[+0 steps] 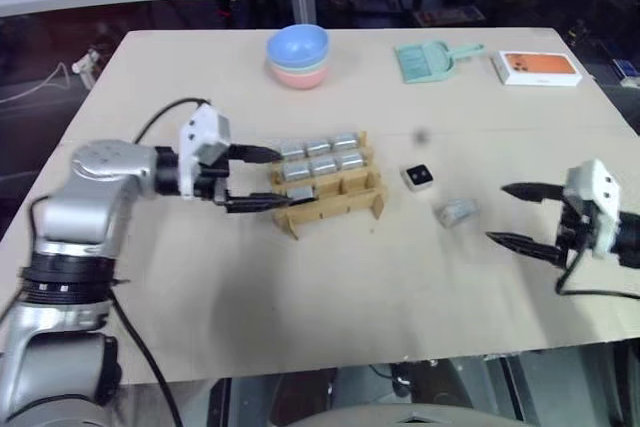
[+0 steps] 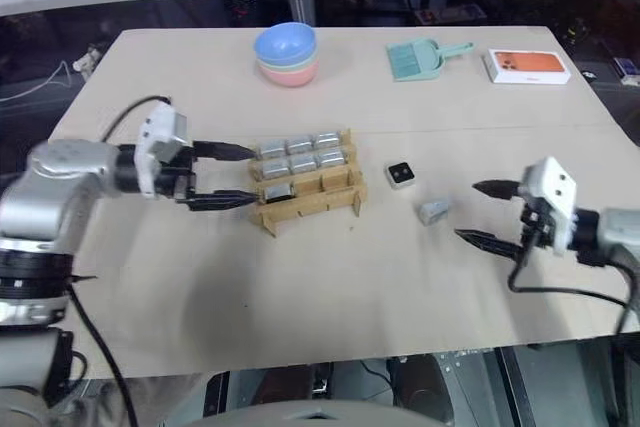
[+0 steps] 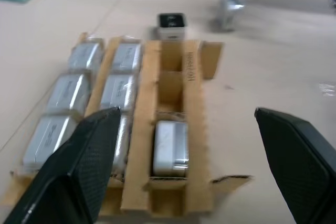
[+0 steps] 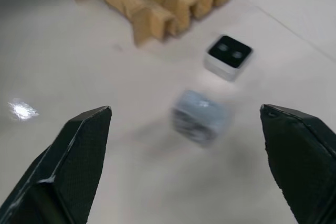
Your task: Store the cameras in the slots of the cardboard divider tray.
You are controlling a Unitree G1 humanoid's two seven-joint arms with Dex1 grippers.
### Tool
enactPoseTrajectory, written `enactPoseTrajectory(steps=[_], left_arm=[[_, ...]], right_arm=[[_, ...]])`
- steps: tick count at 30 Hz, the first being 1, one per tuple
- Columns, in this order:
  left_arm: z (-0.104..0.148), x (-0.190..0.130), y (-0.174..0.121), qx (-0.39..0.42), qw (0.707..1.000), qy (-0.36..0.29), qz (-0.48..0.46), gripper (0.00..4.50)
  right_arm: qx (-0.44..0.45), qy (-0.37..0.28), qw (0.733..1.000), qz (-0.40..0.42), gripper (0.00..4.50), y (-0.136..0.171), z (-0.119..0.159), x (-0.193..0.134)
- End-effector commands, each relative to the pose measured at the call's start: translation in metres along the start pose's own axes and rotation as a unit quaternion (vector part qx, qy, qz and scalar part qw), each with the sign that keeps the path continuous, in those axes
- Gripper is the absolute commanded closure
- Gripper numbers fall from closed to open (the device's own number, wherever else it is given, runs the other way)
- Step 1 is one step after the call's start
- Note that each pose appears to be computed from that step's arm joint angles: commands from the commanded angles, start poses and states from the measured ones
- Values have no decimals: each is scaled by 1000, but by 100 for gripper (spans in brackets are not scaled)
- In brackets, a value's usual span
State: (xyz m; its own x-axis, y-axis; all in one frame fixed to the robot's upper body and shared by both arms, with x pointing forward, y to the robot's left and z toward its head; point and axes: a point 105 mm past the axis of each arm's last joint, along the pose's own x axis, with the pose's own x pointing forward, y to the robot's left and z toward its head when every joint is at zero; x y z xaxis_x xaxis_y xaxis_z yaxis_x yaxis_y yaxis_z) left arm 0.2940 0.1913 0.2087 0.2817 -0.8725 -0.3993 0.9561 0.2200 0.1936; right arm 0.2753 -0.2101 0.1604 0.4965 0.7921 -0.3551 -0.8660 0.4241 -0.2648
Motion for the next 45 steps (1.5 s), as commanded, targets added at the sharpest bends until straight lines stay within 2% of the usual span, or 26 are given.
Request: enactPoseTrajectory(steps=[1,5,13,20,23,26,27,28,30,31,35,39,42,45], left_arm=[[17,-20,-15,24,998,40,-30,29],[18,-35,-23,29,995,86,-33,29],[14,-34,-48,29,994,95,-48,29],[11,-39,-52,26,995,92,-34,29],[8,-40,-53,26,995,91,-29,21],[7,-40,-53,25,996,83,-22,21],[8,-40,-53,25,996,80,-21,21],[7,-39,-54,24,996,78,-21,21],[4,-39,-54,22,997,76,-21,21],[3,-39,-54,20,997,74,-20,21],[8,-41,-51,11,999,33,-6,21],[12,-48,-41,20,999,1,31,21],[19,-56,-38,18,998,-30,44,21],[22,-59,-35,19,997,-48,53,21]], right_arm=[[-73,44,996,37,0,-11,-5,6],[-125,85,983,100,0,-18,-10,19],[-171,95,966,169,0,-27,-9,44],[-181,98,959,194,0,-32,-5,50],[-182,99,957,204,82,-30,-6,52],[-184,93,956,208,214,-27,-5,58],[-185,90,956,209,278,-27,-4,59],[-185,88,956,209,298,-27,-3,60],[-187,88,955,211,370,-27,-3,61],[-188,88,955,212,384,-27,-3,61],[-193,65,958,203,386,-32,10,65],[-202,19,962,182,386,-40,43,77],[-205,-24,958,196,386,-35,77,91],[-199,-30,959,201,386,-25,105,114]])
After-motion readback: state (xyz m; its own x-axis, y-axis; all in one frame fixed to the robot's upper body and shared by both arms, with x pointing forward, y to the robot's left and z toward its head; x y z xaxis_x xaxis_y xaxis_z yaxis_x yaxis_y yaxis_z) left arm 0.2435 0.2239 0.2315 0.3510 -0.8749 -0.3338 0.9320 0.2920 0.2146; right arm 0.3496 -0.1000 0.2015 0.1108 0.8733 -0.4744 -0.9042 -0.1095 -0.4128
